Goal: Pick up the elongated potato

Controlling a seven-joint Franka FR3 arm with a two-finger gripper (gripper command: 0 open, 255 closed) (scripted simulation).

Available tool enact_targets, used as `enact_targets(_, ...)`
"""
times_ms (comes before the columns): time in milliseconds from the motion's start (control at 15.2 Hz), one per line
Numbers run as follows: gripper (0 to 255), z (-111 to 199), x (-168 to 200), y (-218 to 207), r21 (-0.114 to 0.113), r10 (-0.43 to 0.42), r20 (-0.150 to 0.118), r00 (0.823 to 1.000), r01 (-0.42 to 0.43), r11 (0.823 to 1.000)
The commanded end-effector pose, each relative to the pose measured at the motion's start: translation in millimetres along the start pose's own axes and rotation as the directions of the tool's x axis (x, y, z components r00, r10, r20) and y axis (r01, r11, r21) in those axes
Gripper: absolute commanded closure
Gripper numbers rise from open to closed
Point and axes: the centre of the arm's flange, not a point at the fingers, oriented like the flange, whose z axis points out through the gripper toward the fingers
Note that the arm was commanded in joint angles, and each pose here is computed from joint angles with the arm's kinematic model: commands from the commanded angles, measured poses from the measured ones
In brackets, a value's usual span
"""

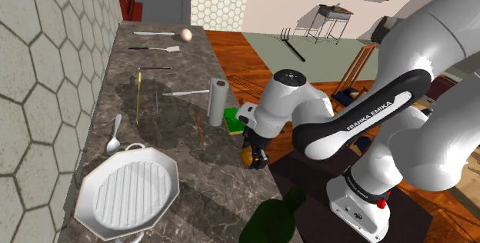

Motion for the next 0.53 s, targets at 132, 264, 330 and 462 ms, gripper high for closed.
enact_targets(132,255,-21.2,1.5,1.6,0.001,0.0,0.0,1.0,0.0,1.0)
enact_targets(264,255,-31.7,2.0,2.2,0.001,0.0,0.0,1.0,0.0,1.0)
enact_targets(330,255,-37.0,2.2,2.5,0.001,0.0,0.0,1.0,0.0,1.0)
enact_targets(462,255,-37.8,2.2,2.5,0.001,0.0,0.0,1.0,0.0,1.0)
